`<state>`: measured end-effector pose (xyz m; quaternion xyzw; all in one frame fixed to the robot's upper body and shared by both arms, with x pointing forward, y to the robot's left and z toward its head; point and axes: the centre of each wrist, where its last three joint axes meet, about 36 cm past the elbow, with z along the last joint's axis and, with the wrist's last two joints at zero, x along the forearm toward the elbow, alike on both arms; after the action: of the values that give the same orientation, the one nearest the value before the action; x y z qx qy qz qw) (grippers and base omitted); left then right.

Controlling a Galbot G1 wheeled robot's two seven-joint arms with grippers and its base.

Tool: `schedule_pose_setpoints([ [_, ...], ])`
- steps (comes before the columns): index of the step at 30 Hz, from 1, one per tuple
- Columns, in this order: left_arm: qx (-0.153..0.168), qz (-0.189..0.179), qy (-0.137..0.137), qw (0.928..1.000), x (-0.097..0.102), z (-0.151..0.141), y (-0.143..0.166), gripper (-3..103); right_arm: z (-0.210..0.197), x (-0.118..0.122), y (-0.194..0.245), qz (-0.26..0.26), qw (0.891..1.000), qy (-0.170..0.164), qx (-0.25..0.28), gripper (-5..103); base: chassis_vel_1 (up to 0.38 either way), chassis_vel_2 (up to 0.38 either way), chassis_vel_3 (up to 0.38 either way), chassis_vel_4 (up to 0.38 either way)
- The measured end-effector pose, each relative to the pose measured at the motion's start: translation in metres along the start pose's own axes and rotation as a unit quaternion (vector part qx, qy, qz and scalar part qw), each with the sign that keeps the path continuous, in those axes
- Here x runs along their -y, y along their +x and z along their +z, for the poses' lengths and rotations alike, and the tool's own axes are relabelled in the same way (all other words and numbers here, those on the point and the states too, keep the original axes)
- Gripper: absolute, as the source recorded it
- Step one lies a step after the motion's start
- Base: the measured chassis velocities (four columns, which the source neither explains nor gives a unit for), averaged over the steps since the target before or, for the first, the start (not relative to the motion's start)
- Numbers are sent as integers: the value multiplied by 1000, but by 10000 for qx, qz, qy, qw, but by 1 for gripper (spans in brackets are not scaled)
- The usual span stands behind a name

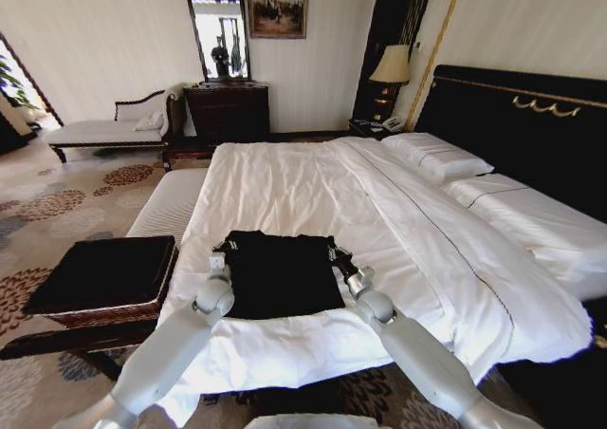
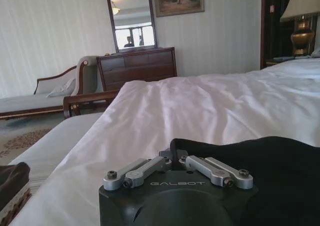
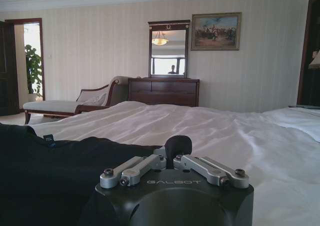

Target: Fold the clothes on the bed and place them into the basket.

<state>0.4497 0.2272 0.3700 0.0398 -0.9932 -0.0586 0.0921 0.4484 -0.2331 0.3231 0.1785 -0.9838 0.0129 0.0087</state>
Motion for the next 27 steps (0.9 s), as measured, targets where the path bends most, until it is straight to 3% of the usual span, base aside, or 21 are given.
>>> schedule_pose_setpoints([
  [6, -15, 50, -166, 9998, -16, 14, 29, 0, 14, -12, 24, -79, 9999, -29, -69, 1, 0, 0, 0, 0],
  [9, 25, 198, -383, 9991, -23, 25, 45, 0, 20, -16, 35, -106, 9999, 19, -66, 1, 0, 0, 0, 0],
  [19, -57, 523, -613, 9967, -22, 39, 78, -2, 29, -25, 78, -277, 9995, 125, -107, 1, 0, 0, 0, 0],
  [22, -240, 642, -733, 9950, -27, 45, 103, 12, 34, -27, 98, -386, 9990, 198, -59, 11, 0, 0, 0, 0],
  [23, -240, 642, -733, 9950, -27, 45, 103, 12, 34, -27, 98, -386, 9990, 198, -59, 11, 0, 0, 0, 0],
  [25, -316, 677, -794, 9940, -31, 50, 117, 23, 35, -26, 110, -413, 9988, 251, 3, 22, 0, 0, 0, 0],
  [26, -325, 681, -816, 9938, -33, 51, 122, 23, 34, -25, 115, -422, 9987, 279, 41, 27, 0, 0, 0, 0],
  [27, -322, 679, -820, 9938, -34, 52, 125, 28, 33, -25, 119, -432, 9986, 302, 72, 27, 0, 0, 0, 0],
])
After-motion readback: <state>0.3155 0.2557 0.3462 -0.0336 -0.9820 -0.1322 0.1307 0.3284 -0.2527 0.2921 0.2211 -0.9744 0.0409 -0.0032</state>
